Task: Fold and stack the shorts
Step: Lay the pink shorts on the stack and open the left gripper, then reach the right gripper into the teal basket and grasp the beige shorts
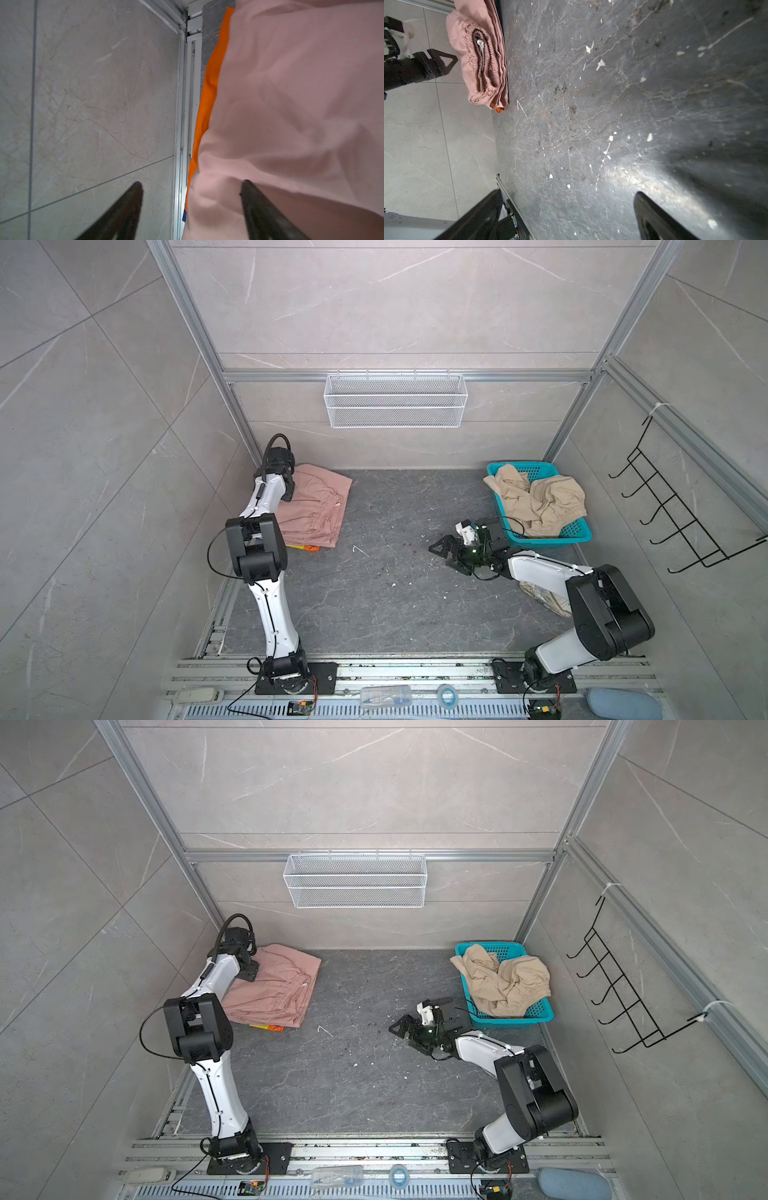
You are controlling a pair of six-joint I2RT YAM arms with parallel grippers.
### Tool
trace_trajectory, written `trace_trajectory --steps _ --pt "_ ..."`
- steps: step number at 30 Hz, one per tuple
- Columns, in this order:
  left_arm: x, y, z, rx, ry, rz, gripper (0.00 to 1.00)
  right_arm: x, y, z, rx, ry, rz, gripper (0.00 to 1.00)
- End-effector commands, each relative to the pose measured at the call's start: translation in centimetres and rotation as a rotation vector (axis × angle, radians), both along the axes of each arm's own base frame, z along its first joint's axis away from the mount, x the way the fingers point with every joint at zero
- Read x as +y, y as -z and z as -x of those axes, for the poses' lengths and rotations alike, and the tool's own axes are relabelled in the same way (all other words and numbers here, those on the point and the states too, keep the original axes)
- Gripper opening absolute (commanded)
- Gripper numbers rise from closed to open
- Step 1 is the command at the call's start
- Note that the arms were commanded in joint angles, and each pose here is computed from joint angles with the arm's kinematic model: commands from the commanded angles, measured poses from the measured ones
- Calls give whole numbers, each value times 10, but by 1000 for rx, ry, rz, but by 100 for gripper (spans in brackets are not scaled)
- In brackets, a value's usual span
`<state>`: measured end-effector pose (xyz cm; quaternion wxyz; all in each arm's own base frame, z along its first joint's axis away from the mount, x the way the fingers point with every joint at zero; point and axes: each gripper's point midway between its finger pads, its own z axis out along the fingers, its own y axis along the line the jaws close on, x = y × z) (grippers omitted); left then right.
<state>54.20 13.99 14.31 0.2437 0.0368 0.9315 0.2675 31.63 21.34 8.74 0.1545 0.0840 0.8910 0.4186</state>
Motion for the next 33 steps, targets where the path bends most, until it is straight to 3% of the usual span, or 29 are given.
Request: trace_trajectory --steps 1,7,14,19,23,28,33 --pt "-14 -61 -4 -158 -35 83 100 -2 -21 3 -51 -18 27 100" --pt "-77 -144 17 -334 62 143 100 -29 -85 -18 -190 38 176 100" --pt "-230 -204 53 -539 366 162 100 -145 -141 -73 -263 418 417 100" --pt "-349 -183 78 -554 585 228 100 -228 -116 -104 -143 630 476 100" --pt "-420 -154 88 -504 704 168 100 -283 -87 -122 -59 766 436 100" --pt "-497 -116 98 -454 836 46 100 -311 -48 -148 25 800 473 100" --pt "-537 -80 103 -404 911 -49 100 -316 -12 -182 87 783 459 100"
